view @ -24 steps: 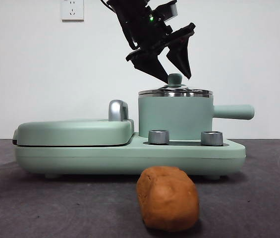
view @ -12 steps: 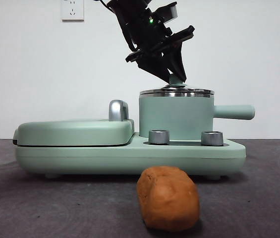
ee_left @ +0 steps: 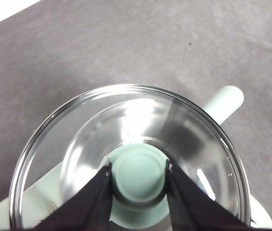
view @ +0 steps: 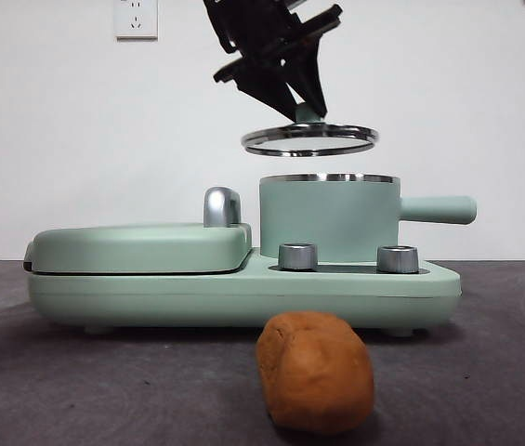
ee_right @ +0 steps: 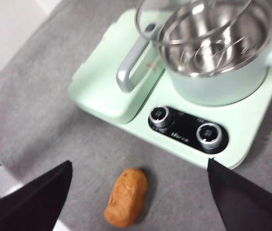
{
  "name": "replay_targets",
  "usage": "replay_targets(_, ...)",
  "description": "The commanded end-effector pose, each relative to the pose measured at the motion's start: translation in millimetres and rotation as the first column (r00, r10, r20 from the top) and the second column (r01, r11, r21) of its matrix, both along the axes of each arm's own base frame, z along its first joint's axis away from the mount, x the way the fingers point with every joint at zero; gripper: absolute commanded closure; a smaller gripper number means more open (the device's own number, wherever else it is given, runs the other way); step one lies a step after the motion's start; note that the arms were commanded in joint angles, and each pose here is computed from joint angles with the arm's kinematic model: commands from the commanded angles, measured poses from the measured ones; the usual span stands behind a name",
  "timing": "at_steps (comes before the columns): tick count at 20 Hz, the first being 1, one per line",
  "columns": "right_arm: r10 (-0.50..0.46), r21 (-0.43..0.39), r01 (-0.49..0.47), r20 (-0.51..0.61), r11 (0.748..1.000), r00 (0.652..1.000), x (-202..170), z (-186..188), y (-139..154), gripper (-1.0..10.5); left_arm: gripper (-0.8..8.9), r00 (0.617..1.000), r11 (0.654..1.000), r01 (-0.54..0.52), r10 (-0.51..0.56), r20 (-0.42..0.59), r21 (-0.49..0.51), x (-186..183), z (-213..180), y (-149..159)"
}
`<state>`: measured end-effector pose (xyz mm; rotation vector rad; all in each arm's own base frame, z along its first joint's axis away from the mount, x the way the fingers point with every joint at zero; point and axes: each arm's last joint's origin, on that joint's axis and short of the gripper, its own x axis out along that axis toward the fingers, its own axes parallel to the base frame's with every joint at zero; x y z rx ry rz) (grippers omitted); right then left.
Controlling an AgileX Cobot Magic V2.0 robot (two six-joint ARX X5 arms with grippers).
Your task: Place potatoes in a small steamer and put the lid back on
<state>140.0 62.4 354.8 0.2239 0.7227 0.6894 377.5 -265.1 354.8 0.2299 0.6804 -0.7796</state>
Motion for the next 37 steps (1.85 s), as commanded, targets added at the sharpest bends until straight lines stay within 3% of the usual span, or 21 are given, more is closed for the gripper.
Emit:
replay_targets(1,-0.027,-0.005,0.027,-0.1,1.0,0.995,10.5,-3.4,21.4,5.0,7.95,0.997,0.999,-0.017,0.02,0.072,-0.049,-5.0,31.3,14.6)
replay_targets(5,-0.042,-0.129,0.012,-0.237,0.992,0.971,24.3,-31.5,70.3,5.0,7.95,0.994,0.996,-0.078,0.081,0.076,-0.049,-2.5,46.0,45.6)
replay_targets(8,-0.062,-0.246,-0.013,-0.298,0.969,0.952,30.7,-58.3,105.1,5.0,7.95,0.987,0.99,-0.133,0.137,0.082,-0.053,3.4,53.0,69.9)
replay_targets(16,-0.025,-0.368,-0.149,-0.427,0.918,0.904,44.4,-126.2,166.0,5.0,7.95,0.965,0.968,-0.247,0.25,0.075,-0.049,21.0,54.1,115.8)
replay_targets(22,-0.047,-0.436,-0.205,-0.5,0.876,0.865,49.2,-162.7,180.4,5.1,7.95,0.955,0.957,-0.286,0.289,0.073,-0.05,26.6,53.9,131.7)
replay_targets(25,-0.058,-0.457,-0.221,-0.521,0.861,0.851,51.0,-174.5,183.1,6.2,7.95,0.953,0.955,-0.293,0.296,0.072,-0.05,27.4,53.9,134.2)
replay_targets(29,-0.04,-0.432,-0.251,-0.561,0.866,0.827,51.4,-179.9,185.0,7.8,7.95,0.953,0.955,-0.293,0.296,0.071,-0.05,27.4,53.9,134.2)
replay_targets(32,-0.032,-0.422,-0.254,-0.563,0.87,0.826,55.9,-172.9,184.6,8.0,7.95,0.953,0.955,-0.293,0.296,0.071,-0.05,27.4,53.9,134.2)
replay_targets(37,0.023,-0.378,-0.258,-0.526,0.889,0.85,98.6,-110.5,172.3,8.0,7.95,0.949,0.951,-0.304,0.307,0.071,-0.05,28.9,53.9,139.0)
